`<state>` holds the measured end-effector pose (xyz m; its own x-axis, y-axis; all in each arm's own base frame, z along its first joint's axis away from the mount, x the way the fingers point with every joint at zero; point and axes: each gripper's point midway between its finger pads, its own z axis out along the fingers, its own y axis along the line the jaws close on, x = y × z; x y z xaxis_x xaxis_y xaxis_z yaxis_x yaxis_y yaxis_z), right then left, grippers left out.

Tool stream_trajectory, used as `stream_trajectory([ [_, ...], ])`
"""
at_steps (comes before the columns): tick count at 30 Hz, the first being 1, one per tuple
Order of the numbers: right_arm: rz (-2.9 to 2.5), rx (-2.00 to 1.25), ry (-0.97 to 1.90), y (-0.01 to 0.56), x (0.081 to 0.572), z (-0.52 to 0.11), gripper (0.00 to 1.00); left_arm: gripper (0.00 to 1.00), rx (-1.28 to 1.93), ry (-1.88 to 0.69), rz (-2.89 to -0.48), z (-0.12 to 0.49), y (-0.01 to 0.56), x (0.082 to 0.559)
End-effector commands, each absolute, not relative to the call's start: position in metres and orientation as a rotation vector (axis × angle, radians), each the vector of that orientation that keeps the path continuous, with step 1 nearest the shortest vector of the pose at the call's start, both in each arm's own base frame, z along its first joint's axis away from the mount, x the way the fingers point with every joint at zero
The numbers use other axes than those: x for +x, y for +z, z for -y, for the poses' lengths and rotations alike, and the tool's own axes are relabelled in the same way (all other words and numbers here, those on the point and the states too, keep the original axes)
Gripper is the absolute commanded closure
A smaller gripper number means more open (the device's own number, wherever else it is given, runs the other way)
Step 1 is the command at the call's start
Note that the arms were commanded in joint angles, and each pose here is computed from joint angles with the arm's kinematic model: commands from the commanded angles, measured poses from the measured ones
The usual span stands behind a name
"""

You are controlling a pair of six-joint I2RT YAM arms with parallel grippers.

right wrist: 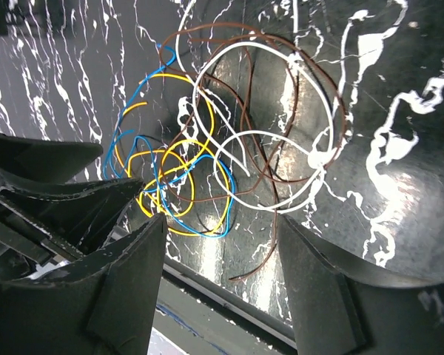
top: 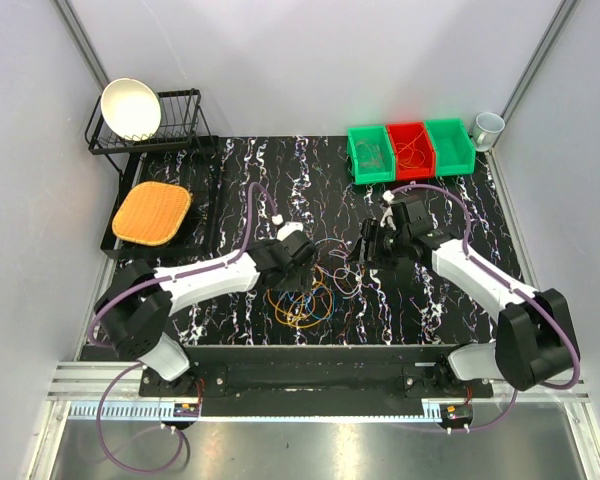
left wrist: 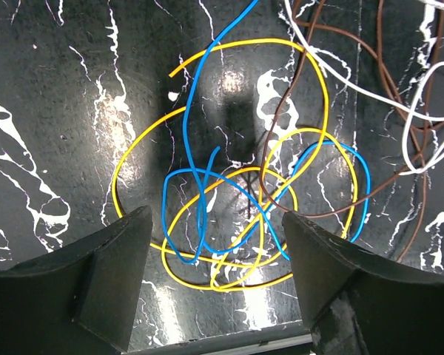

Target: Untangle the cables

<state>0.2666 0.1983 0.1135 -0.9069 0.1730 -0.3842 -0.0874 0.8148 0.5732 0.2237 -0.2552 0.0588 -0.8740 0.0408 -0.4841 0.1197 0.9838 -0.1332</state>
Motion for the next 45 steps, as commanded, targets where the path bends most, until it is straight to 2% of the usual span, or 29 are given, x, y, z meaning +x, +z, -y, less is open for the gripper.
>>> stream_trajectory([
  [1,-2.536,-0.023,0.886,0.116,0.273,-0.214,0.34,0.26,0.108,-0.244,-2.54,0.271,0.079,0.249],
  [10,-2.527,0.018,0.747,0.112,0.298,-0.205,0.34,0.27,0.191,-0.246,-2.51,0.282,0.09,0.302],
  [16,-2.524,0.037,0.727,0.112,0.297,-0.202,0.34,0.29,0.299,-0.253,-2.504,0.298,0.09,0.333],
  [33,-2.515,0.021,0.701,0.119,0.292,-0.196,0.33,0.43,0.339,-0.328,-2.546,0.326,0.066,0.348],
  [36,-2.518,0.022,0.694,0.118,0.291,-0.194,0.33,0.5,0.334,-0.324,-2.551,0.326,0.061,0.35],
  [37,-2.521,0.024,0.689,0.117,0.29,-0.193,0.33,0.55,0.335,-0.325,-2.552,0.326,0.06,0.35],
  [39,-2.517,0.025,0.685,0.118,0.291,-0.192,0.33,0.87,0.334,-0.333,-2.545,0.328,0.061,0.351],
  [40,-2.519,0.023,0.685,0.118,0.29,-0.193,0.33,1.0,0.332,-0.331,-2.541,0.328,0.062,0.352],
  [43,-2.516,0.022,0.683,0.121,0.29,-0.192,0.33,1.0,0.317,-0.294,-2.463,0.321,0.094,0.362],
  [45,-2.507,0.022,0.682,0.125,0.29,-0.192,0.33,1.0,0.287,-0.306,-2.379,0.314,0.141,0.368],
])
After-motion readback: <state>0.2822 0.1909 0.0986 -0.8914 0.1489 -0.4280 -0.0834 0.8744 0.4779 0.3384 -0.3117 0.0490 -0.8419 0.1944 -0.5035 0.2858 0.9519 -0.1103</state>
